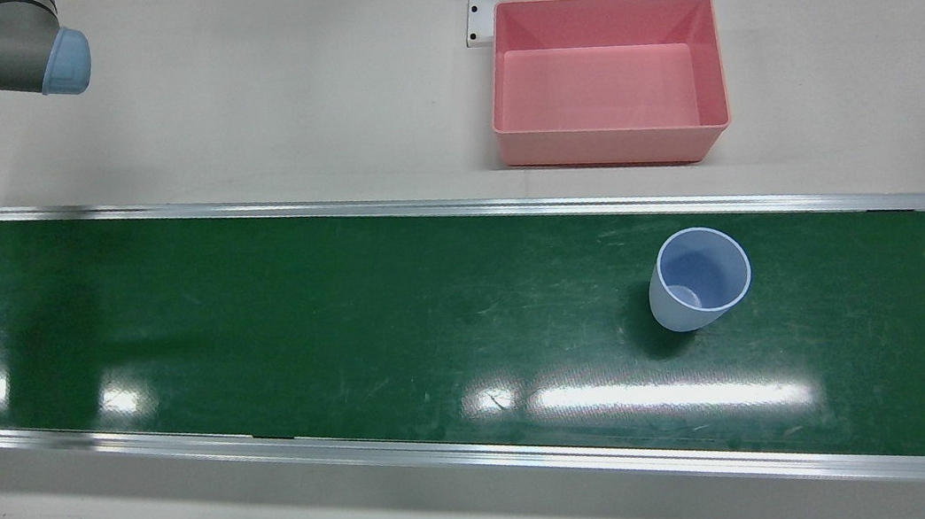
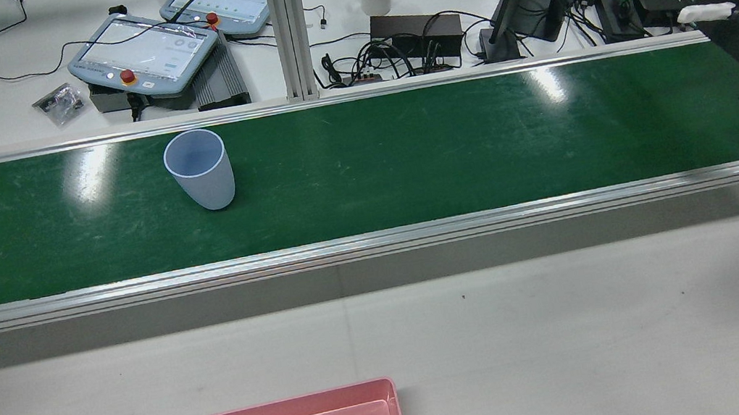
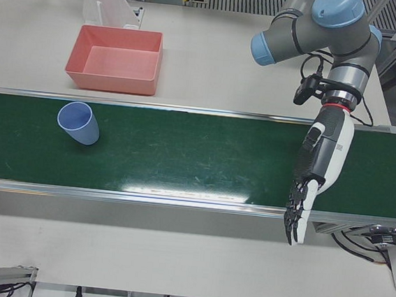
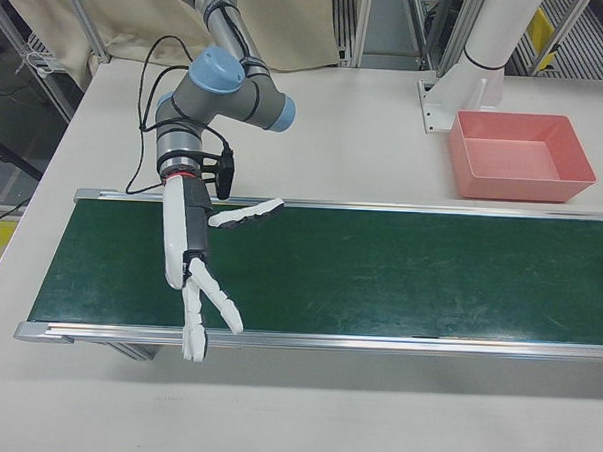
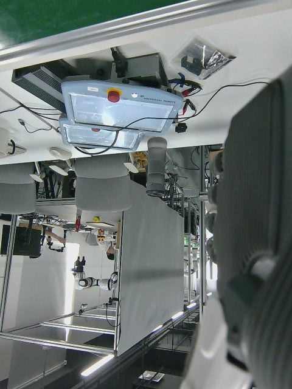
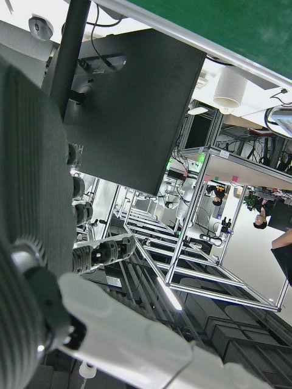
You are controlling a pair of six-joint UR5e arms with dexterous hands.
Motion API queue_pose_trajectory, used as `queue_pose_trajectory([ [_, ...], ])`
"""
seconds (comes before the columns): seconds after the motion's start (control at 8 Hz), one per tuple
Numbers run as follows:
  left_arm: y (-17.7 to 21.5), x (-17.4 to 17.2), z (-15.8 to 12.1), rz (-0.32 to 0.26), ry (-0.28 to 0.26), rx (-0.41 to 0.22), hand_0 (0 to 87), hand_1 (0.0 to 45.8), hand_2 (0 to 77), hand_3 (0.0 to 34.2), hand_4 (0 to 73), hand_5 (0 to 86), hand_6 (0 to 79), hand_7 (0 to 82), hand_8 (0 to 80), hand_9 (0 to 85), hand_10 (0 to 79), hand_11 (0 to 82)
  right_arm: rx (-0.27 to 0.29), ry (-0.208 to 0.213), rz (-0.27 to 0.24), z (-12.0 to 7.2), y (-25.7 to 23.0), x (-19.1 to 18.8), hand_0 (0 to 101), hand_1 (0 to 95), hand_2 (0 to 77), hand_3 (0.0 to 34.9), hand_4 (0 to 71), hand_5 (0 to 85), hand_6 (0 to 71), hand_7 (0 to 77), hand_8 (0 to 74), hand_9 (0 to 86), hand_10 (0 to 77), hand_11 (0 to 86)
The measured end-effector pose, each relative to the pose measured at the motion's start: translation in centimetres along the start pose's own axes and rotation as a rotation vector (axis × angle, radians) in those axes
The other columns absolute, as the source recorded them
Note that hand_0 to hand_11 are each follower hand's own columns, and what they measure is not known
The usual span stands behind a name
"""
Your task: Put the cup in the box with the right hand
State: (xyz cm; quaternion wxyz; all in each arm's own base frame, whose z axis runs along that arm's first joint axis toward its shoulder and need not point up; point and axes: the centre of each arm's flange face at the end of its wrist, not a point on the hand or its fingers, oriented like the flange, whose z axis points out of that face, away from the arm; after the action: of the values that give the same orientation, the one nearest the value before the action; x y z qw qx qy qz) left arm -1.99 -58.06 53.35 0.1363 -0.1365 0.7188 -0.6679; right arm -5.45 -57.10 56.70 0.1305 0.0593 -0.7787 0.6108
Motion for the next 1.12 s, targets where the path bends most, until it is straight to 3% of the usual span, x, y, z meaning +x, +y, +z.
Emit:
queue_pose_trajectory([
  [0.25, 0.0, 0.0, 0.0, 0.000, 0.000, 0.000, 0.0, 0.5, 0.5, 0.0, 0.0, 0.0, 0.0, 0.0, 0.0, 0.0, 0.0, 0.0, 0.002, -0.002, 0.010, 0.0, 0.0, 0.0, 45, 10.4, 1.1, 0.0, 0.5, 1.6, 1.6, 6.0, 0.0, 1.1, 0.0, 0.5],
  [0.62, 0.0, 0.0, 0.0, 0.000, 0.000, 0.000, 0.0, 0.5, 0.5, 0.0, 0.0, 0.0, 0.0, 0.0, 0.0, 0.0, 0.0, 0.0, 0.000, -0.002, 0.022, 0.0, 0.3, 0.2, 47, 18.5, 1.1, 0.0, 0.5, 3.3, 1.6, 3.3, 0.0, 1.1, 0.0, 0.5],
  [0.75, 0.0, 0.0, 0.0, 0.000, 0.000, 0.000, 0.0, 0.5, 0.5, 0.0, 0.0, 0.0, 0.0, 0.0, 0.0, 0.0, 0.0, 0.0, -0.007, 0.005, 0.026, 0.1, 0.7, 0.6, 48, 14.2, 15.3, 0.0, 2.2, 3.8, 1.6, 2.2, 0.5, 1.1, 0.0, 1.1],
  [1.12, 0.0, 0.0, 0.0, 0.000, 0.000, 0.001, 0.0, 0.5, 0.5, 0.0, 0.0, 0.0, 0.0, 0.0, 0.0, 0.0, 0.0, 0.0, -0.034, 0.038, 0.041, 0.3, 2.3, 2.6, 48, 14.7, 13.1, 0.0, 2.2, 3.8, 1.6, 2.2, 0.0, 1.1, 0.0, 0.5],
])
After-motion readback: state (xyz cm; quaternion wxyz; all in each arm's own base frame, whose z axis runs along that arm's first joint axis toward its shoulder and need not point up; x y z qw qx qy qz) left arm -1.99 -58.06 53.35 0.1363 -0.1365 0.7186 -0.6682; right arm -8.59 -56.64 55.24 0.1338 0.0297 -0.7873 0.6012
